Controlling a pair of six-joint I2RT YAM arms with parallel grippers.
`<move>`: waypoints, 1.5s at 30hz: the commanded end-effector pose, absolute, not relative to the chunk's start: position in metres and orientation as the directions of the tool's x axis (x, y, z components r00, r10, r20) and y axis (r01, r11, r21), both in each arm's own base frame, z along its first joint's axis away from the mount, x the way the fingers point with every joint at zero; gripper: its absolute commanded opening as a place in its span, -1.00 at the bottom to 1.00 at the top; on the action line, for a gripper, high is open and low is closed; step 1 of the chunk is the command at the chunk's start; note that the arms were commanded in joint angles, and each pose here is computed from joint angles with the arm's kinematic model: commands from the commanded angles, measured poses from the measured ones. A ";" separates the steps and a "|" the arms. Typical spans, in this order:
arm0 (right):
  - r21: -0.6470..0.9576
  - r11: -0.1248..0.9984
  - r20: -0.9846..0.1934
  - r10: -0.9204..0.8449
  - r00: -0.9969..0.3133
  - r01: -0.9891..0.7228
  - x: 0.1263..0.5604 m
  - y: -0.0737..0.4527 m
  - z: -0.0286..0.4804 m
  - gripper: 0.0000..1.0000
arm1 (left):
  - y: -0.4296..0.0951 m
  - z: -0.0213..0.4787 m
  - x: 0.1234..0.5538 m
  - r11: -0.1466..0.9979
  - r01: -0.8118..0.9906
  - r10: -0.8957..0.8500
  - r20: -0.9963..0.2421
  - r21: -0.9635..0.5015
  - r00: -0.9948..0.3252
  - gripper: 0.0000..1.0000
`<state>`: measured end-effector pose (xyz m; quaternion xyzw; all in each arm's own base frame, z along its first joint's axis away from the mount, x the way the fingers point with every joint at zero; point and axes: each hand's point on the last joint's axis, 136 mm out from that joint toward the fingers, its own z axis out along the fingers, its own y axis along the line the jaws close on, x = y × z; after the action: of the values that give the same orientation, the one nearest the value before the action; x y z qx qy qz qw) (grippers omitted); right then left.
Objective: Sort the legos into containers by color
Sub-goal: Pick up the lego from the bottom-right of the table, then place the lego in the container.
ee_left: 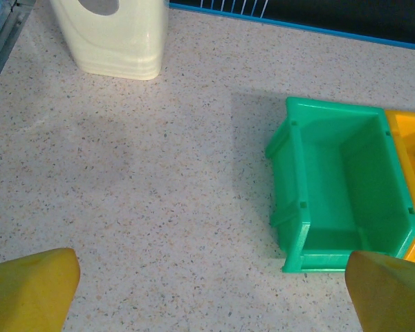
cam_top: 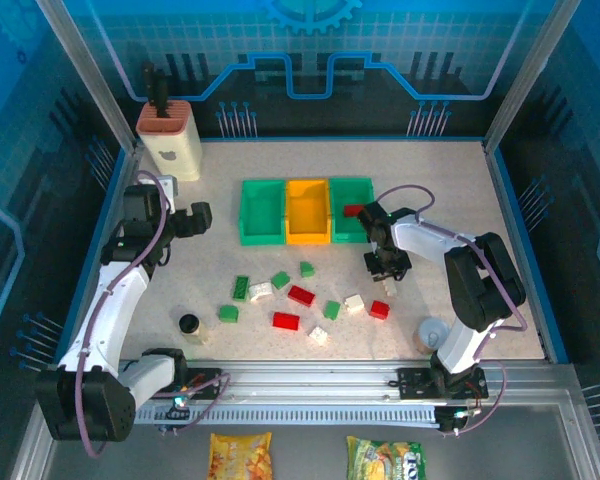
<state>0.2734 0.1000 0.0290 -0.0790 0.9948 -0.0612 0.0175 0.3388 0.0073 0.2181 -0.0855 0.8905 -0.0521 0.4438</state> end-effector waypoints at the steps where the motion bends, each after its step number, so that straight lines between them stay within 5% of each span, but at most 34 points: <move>1: -0.114 0.983 -0.069 -0.154 -0.986 -0.146 0.279 0.108 0.053 -0.44 | 0.009 0.231 0.340 0.978 -0.101 -0.209 -0.798 -0.185 -0.566 0.99; 21: 0.144 0.982 -0.337 -0.064 -0.939 -0.118 0.356 0.236 0.143 -0.47 | 0.007 0.239 0.336 0.977 -0.088 -0.212 -0.812 -0.196 -0.544 0.99; 45: 0.222 0.969 -0.413 -0.004 -0.911 -0.105 0.438 0.320 0.138 -0.50 | 0.005 0.239 0.336 0.975 -0.081 -0.218 -0.813 -0.208 -0.540 0.99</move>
<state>0.4407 0.3028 0.1343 -0.0217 0.9707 0.1128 0.2109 0.3357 0.0052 0.2274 -0.0818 0.8840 -0.0613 0.4561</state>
